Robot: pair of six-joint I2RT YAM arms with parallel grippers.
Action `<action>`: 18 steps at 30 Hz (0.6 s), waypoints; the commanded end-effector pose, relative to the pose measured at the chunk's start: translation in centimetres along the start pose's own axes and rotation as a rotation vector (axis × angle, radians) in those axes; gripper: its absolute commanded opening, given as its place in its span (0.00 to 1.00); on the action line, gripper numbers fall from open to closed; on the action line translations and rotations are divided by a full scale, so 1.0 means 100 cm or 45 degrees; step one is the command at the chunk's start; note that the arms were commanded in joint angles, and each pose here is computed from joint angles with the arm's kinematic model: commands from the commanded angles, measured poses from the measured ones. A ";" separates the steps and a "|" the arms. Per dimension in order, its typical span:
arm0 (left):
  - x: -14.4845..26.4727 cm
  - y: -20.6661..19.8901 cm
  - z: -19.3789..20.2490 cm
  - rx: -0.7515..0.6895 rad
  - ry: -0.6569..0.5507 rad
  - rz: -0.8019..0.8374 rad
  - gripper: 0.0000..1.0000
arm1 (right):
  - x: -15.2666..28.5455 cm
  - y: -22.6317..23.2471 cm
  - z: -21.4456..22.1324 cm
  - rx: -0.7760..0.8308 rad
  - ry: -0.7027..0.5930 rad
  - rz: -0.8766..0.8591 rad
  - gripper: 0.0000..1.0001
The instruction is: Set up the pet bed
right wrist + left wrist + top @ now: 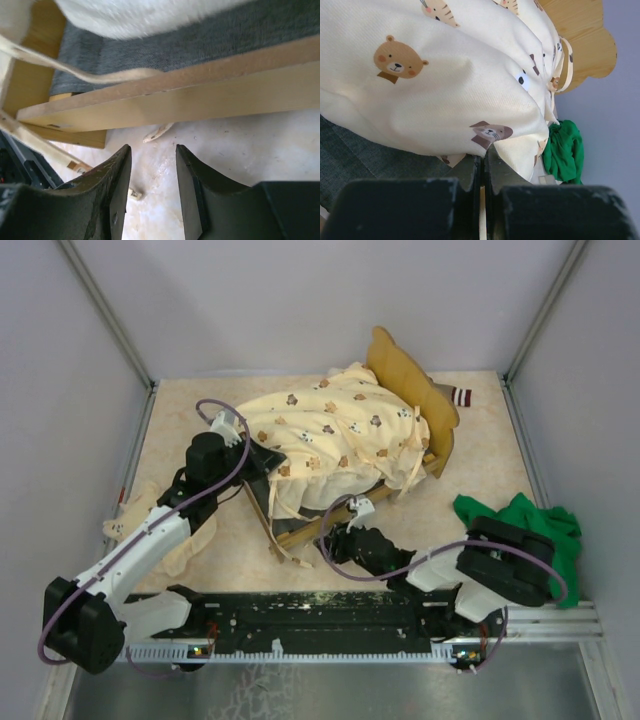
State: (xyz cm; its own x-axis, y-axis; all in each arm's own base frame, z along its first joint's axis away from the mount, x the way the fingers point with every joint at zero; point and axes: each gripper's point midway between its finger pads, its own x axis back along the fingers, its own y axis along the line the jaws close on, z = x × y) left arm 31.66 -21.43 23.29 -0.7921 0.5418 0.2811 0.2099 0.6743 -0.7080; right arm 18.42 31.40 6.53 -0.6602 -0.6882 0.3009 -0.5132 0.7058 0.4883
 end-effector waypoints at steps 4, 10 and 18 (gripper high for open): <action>0.001 -0.008 -0.009 -0.032 -0.044 0.035 0.00 | -0.042 0.034 -0.021 -0.308 -0.248 -0.012 0.43; 0.002 -0.010 -0.007 -0.024 -0.029 0.046 0.00 | -0.059 0.027 -0.008 -0.320 -0.278 0.018 0.31; 0.002 -0.010 -0.004 -0.021 -0.021 0.058 0.00 | -0.022 0.008 0.001 -0.230 -0.164 0.072 0.00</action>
State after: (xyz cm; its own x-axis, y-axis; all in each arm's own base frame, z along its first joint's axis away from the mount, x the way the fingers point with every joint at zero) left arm 31.54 -21.54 23.25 -0.7867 0.5488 0.2829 0.2133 0.6716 -0.7095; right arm 19.95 34.42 3.29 -0.7528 -0.5982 0.2745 -0.3544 0.7199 0.5968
